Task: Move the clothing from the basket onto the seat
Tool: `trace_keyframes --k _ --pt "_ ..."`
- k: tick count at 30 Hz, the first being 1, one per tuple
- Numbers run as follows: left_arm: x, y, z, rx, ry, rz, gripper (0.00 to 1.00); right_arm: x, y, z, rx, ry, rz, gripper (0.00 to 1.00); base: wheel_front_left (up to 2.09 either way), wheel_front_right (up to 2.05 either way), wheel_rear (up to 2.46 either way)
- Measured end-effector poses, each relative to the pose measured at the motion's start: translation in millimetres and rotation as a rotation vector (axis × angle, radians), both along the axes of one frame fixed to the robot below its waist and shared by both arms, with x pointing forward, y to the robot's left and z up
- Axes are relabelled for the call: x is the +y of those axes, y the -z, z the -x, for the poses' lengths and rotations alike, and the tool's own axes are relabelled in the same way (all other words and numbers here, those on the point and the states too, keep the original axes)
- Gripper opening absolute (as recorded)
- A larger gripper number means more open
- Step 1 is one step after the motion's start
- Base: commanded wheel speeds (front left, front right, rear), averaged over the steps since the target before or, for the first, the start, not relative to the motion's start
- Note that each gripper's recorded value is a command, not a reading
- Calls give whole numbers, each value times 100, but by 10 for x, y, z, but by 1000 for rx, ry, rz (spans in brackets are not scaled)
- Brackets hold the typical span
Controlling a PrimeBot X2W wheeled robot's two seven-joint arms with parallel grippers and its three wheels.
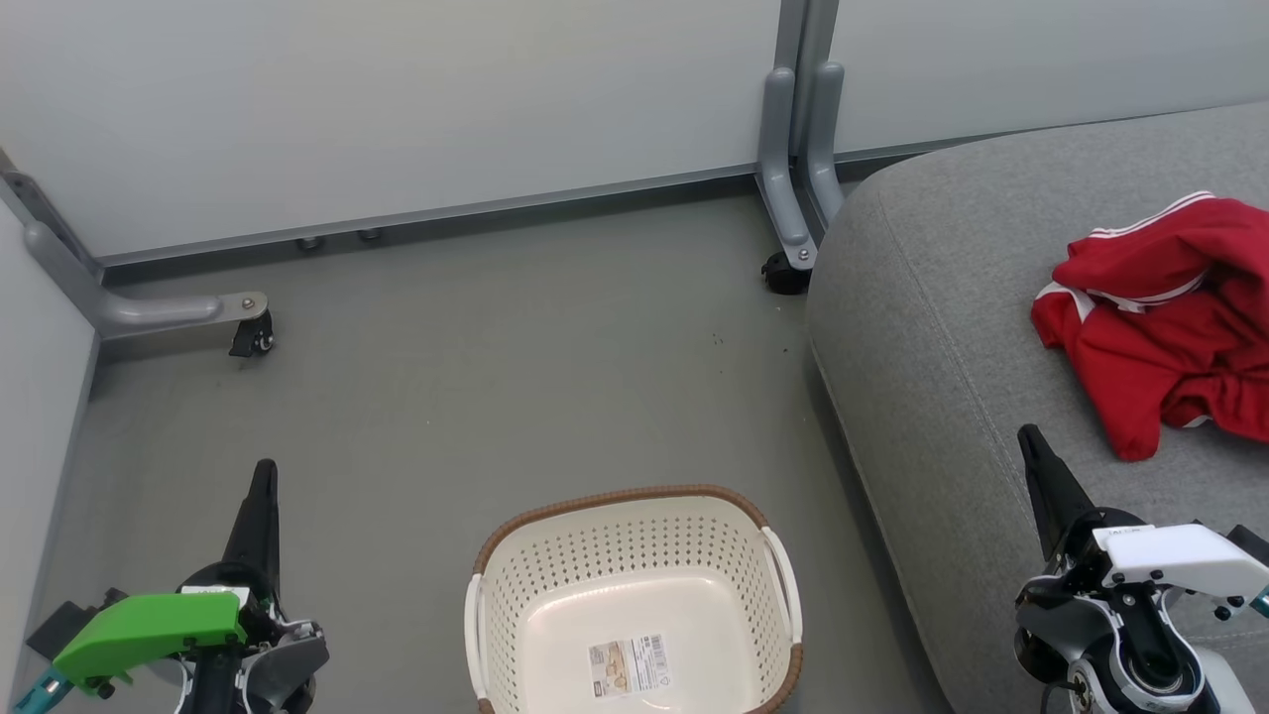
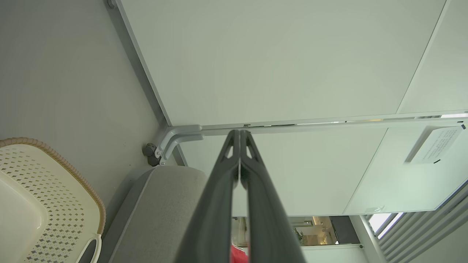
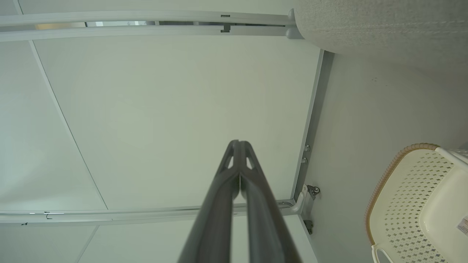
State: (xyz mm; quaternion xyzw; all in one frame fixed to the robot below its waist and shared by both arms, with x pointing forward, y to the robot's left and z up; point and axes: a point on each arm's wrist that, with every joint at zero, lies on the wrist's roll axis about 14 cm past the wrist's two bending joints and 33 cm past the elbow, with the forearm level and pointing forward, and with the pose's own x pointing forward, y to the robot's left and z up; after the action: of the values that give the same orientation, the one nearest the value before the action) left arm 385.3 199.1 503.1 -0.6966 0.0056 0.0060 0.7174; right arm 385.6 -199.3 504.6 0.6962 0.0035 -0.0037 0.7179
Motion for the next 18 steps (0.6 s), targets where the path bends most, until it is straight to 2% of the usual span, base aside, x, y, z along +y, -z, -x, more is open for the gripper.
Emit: trace_keyframes --k 5,18 --pt "6 2 -18 -1 0 34 0 -9 -1 -19 -1 1 -30 0 0 0 0" --pt "6 -5 -23 -3 0 35 0 -6 -13 -27 -5 -1 -33 0 0 0 0"
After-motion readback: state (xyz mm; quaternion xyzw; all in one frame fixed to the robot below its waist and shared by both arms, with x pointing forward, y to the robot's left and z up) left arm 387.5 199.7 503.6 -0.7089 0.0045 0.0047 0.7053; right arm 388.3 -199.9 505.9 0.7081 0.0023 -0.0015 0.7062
